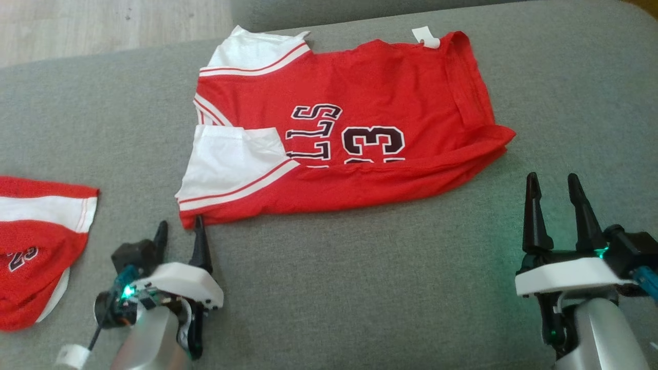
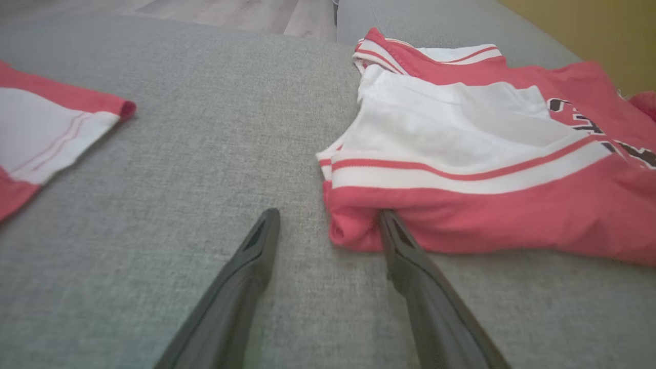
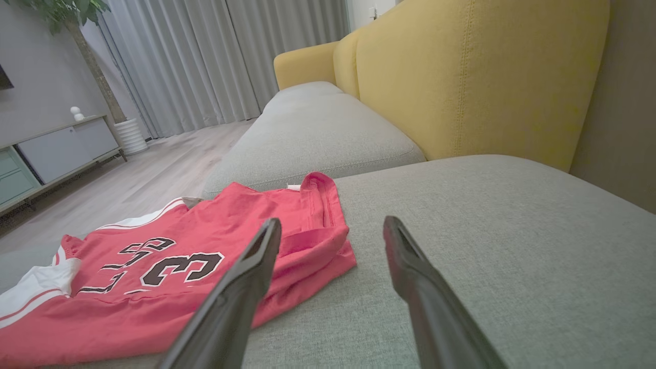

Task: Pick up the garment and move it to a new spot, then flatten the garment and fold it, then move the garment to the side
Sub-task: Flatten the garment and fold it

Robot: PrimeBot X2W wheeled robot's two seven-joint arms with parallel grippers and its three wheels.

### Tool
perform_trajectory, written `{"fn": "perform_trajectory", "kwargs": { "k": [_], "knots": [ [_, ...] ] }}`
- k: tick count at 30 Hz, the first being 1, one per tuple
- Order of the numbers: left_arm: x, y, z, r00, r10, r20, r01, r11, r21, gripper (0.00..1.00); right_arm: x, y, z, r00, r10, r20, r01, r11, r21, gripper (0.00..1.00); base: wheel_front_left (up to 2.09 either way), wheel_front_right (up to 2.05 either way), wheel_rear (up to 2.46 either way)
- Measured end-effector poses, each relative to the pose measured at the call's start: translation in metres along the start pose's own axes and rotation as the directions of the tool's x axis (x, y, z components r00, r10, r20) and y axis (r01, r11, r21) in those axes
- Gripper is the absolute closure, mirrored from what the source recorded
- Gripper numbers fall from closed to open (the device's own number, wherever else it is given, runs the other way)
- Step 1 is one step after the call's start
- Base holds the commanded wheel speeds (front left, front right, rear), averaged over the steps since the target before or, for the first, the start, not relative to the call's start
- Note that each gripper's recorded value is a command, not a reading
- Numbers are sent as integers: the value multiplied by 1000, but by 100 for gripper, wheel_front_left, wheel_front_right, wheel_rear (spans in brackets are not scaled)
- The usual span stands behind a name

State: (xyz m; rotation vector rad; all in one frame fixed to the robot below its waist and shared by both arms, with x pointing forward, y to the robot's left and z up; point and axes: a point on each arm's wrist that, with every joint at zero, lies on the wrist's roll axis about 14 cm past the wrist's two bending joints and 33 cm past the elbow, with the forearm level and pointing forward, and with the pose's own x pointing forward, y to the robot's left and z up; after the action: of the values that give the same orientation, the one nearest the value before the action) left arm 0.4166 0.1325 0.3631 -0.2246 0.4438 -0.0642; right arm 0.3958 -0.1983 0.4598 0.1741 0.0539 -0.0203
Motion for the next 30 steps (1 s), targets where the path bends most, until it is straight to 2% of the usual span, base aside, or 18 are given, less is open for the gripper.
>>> {"fn": "perform_trajectory", "kwargs": {
  "k": [6,16,25,30],
  "knots": [
    [11,-5,1,1000,-25,-16,25,1000,-14,0,-3,-7,-1,1000,-22,-4,22,1000,12,0,0,0,0],
    [14,-7,9,999,-33,4,33,994,-106,0,-2,-7,3,1000,-22,6,22,1000,15,0,0,0,0],
    [6,-12,47,989,-45,139,69,982,-175,0,-5,-2,6,1000,-12,15,12,999,29,0,0,0,0],
    [0,-13,32,994,-54,96,70,982,-174,0,-5,1,6,1000,-3,15,2,999,36,0,0,0,0]
  ]
}}
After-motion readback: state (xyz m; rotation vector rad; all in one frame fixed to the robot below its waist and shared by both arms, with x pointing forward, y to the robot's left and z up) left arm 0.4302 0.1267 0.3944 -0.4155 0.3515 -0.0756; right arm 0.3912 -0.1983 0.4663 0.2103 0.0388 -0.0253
